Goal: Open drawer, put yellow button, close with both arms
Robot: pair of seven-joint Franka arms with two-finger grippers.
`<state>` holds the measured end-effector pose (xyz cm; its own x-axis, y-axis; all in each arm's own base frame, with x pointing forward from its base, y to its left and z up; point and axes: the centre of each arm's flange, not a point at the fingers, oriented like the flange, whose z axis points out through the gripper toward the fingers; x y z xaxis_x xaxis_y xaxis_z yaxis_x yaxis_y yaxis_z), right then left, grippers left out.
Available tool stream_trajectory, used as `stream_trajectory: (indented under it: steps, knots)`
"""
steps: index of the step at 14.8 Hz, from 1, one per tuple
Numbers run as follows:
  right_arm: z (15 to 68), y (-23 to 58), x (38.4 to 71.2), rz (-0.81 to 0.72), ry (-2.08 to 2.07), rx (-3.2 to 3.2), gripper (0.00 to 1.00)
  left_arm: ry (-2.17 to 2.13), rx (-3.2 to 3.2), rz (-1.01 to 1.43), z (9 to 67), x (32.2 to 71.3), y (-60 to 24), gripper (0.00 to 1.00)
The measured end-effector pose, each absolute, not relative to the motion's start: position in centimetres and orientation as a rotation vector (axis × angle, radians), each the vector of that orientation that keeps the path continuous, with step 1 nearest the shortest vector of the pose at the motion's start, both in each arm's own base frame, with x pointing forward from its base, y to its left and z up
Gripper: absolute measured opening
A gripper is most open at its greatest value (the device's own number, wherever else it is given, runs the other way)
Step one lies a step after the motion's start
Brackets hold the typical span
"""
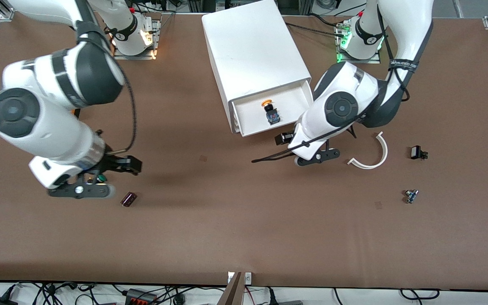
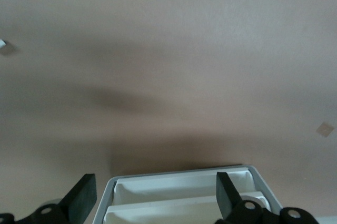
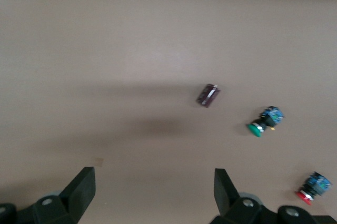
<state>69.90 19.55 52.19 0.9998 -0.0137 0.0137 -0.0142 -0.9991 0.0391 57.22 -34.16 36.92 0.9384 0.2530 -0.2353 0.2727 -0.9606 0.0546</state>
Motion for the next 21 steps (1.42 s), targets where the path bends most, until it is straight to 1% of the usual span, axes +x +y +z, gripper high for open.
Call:
stream_trajectory:
  steps: [4, 9, 11, 12, 15, 17, 19, 21]
  knots:
    - [53.4, 16.9, 70.2, 0.042, -0.075, 3.104, 1.0, 0.394, 3.036, -0.379, 36.3, 54.0, -36.7, 1.0]
    - [55.8, 11.2, 70.4, 0.073, -0.13, 3.103, 1.0, 0.41, 3.071, -0.391, 37.1, 46.7, -40.5, 1.0]
    - [56.6, 8.3, 70.0, 0.07, -0.112, 3.1, 1.0, 0.391, 3.083, -0.384, 37.5, 44.7, -41.2, 1.0]
    - [56.9, 6.6, 69.7, 0.068, -0.104, 3.098, 1.0, 0.388, 3.084, -0.371, 37.8, 44.3, -41.3, 1.0]
    - [58.4, 1.2, 67.6, 0.067, -0.074, 3.097, 1.0, 0.39, 3.083, -0.364, 38.0, 44.4, -41.1, 1.0]
    - [59.7, -1.4, 66.0, 0.064, -0.064, 3.102, 1.0, 0.376, 3.102, -0.308, 38.2, 45.2, -40.5, 1.0]
    - [60.7, -2.9, 64.6, 0.046, -0.061, 3.1, 1.0, 0.359, 3.107, -0.23, 39.6, 47.7, -38.4, 1.0]
    - [61.1, -4.5, 63.7, 0.023, -0.035, 3.103, 1.0, 0.326, 3.084, -0.175, 41.3, 51.2, -34.5, 1.0]
